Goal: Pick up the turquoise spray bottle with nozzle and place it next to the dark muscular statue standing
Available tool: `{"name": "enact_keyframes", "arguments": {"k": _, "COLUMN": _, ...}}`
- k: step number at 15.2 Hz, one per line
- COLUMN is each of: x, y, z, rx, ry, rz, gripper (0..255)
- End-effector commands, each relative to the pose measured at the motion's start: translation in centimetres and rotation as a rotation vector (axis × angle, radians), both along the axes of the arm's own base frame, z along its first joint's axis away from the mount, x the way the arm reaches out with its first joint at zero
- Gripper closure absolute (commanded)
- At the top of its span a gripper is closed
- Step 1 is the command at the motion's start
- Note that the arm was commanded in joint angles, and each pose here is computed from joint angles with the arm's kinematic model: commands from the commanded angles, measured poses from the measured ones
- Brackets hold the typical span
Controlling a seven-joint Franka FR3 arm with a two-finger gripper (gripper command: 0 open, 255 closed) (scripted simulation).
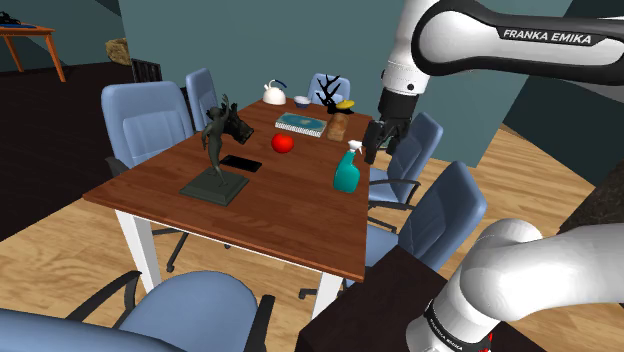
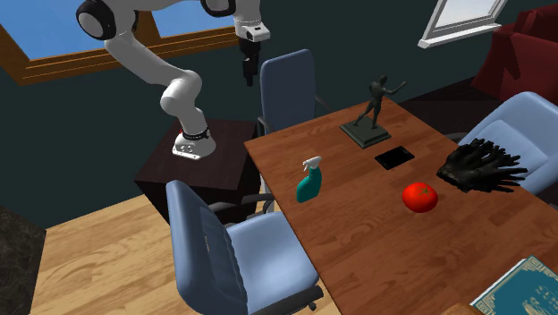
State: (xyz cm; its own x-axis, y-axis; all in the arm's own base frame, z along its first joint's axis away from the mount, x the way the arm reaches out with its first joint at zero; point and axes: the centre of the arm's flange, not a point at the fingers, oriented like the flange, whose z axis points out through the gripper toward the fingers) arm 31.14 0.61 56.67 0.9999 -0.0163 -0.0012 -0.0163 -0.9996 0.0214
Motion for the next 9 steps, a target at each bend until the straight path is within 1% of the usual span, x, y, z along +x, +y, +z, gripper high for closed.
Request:
{"name": "enact_keyframes", "arguments": {"k": 1, "x": 0.0, "y": 0.0, "z": 0.0, "rx": 0.0, "ry": 0.0, "rz": 0.0, "gripper": 0}}
{"name": "enact_keyframes", "arguments": {"k": 9, "x": 0.8, "y": -9.4, "z": -5.5, "rx": 0.042, "ry": -0.117, "rz": 0.141, "gripper": 0}}
